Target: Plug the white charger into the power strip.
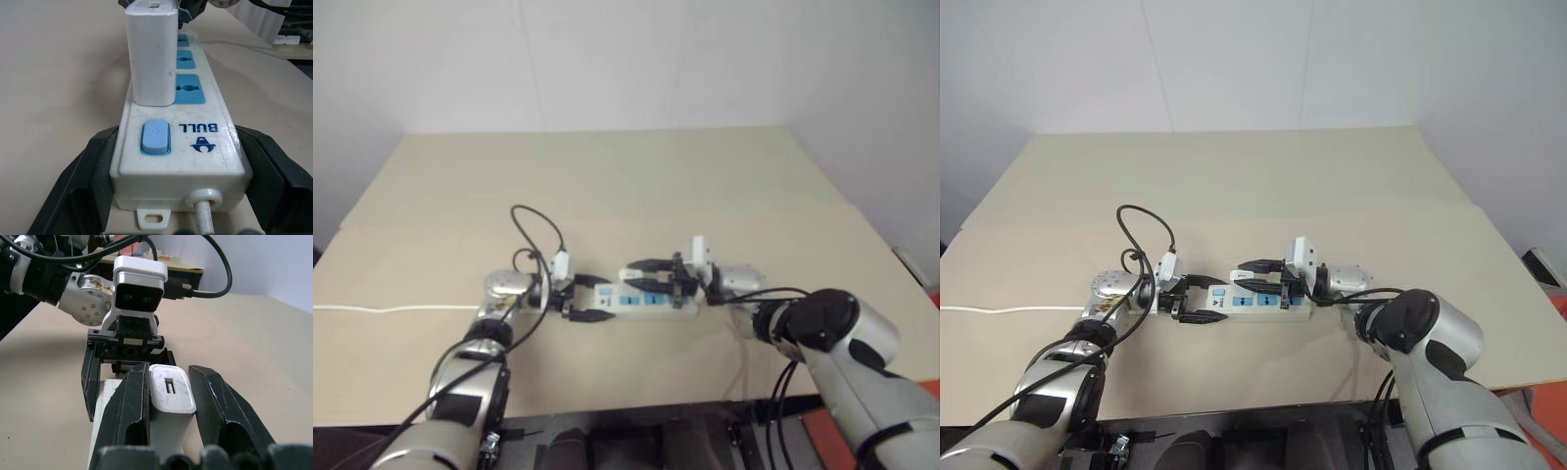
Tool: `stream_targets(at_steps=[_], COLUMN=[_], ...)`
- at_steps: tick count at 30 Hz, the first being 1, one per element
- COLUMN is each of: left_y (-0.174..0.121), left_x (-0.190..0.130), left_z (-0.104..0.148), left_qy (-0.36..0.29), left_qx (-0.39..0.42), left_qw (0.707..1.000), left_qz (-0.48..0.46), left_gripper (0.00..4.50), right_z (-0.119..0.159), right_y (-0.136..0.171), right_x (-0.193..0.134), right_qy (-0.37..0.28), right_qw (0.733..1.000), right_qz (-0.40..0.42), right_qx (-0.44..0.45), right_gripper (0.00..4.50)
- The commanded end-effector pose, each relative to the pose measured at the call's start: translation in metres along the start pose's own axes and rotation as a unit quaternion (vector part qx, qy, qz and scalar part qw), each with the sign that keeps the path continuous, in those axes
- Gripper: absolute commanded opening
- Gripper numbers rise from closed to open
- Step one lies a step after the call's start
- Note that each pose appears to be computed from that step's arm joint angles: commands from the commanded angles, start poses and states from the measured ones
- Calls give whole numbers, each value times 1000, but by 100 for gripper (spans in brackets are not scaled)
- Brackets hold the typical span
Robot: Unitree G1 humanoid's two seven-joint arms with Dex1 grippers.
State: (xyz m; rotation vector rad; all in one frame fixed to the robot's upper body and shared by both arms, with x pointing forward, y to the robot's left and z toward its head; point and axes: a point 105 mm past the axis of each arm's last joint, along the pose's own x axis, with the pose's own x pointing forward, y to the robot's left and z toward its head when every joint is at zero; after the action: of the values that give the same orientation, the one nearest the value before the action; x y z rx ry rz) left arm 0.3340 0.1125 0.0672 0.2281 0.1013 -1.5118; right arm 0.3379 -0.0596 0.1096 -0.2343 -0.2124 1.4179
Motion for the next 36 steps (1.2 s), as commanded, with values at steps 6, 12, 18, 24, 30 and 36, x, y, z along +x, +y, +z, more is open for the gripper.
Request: stream_targets(at_steps=[6,12,18,24,30,36], left_y=[-2,-1,-1,-2,5,7], left_x=[6,6,6,8,9,-4], left_z=[1,1,1,-1,8,33], left_qy=[-1,1,1,3,-14,-30], left_qx=[3,4,5,1,2,61], left_qw=[1000,1000,1000,1000,1000,998], left_qz=[-10,-9,-9,-10,0,2], left_gripper=[326,326,326,326,422,448], right_z=[-28,-24,-18,-14,-16,-7], right_y=[25,22,21,17,16,8], right_x=[-2,-2,-2,-7,-13,-24], right_qy=[47,33,18,18,27,27], right_qw=[997,998,1000,1000,999,999], right_qz=[32,19,4,4,2,7], right_qx=[60,40,-8,-15,-21,-25], right_gripper=[106,106,308,447,450,450])
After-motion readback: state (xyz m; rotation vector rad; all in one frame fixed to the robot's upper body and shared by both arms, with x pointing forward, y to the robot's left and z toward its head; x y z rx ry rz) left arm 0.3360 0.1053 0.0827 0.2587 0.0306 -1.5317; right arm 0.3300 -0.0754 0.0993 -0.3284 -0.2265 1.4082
